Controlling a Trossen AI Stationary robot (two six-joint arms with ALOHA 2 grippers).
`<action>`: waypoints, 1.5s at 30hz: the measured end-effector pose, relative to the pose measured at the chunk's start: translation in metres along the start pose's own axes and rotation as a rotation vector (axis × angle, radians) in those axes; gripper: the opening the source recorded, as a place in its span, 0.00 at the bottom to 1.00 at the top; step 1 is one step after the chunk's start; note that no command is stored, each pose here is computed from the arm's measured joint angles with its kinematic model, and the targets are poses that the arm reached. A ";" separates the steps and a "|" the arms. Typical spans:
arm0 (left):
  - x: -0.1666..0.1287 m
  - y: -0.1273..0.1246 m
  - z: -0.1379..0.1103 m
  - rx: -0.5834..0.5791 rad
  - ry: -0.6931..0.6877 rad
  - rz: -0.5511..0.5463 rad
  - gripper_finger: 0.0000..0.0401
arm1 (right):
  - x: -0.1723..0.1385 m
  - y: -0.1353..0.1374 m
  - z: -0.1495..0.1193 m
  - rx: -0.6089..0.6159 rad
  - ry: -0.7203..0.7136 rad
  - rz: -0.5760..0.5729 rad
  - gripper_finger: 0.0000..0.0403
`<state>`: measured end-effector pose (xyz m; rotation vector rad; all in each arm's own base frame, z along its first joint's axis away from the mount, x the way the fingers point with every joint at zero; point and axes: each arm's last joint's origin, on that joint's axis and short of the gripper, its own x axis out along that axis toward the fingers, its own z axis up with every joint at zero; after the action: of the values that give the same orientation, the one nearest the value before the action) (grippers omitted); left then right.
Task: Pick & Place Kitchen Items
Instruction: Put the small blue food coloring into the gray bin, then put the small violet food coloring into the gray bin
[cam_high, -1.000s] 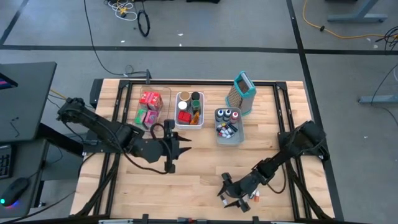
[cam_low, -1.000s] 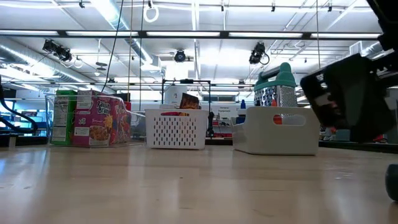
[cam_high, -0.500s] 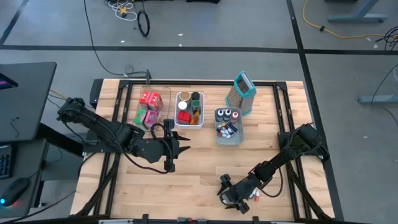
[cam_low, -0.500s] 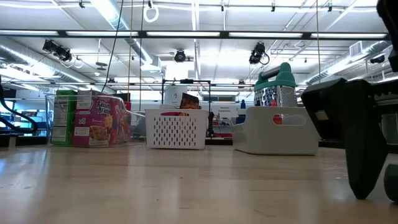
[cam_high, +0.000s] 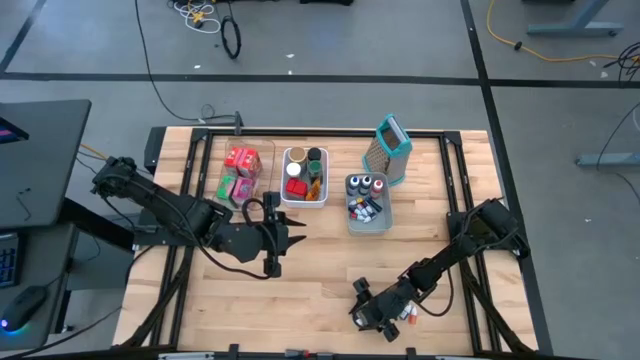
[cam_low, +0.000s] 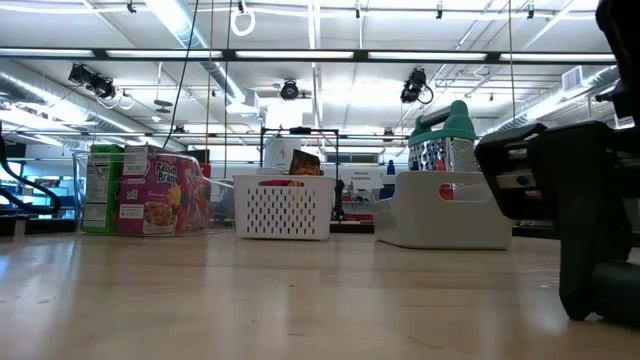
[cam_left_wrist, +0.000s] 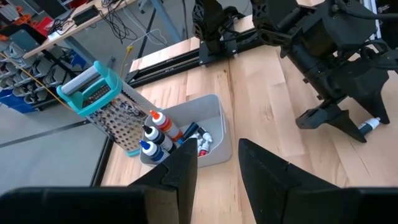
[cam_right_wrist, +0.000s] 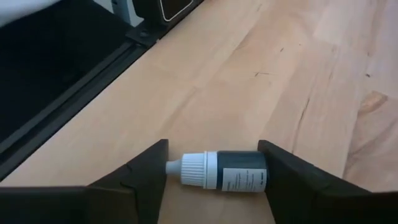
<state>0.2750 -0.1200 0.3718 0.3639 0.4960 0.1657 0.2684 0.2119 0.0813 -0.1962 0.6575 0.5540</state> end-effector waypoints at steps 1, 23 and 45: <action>0.000 0.000 0.000 0.000 0.000 0.000 0.31 | 0.000 0.000 0.000 -0.009 0.001 -0.004 0.55; 0.000 -0.001 0.000 -0.001 -0.001 -0.024 0.31 | -0.151 -0.105 0.030 0.188 0.173 -0.908 0.62; 0.000 -0.002 0.001 -0.020 -0.007 -0.072 0.31 | -0.151 -0.138 -0.003 0.331 0.153 -0.850 0.73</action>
<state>0.2756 -0.1222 0.3713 0.3263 0.4997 0.0992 0.2431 0.0313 0.1733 -0.1869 0.7329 -0.3890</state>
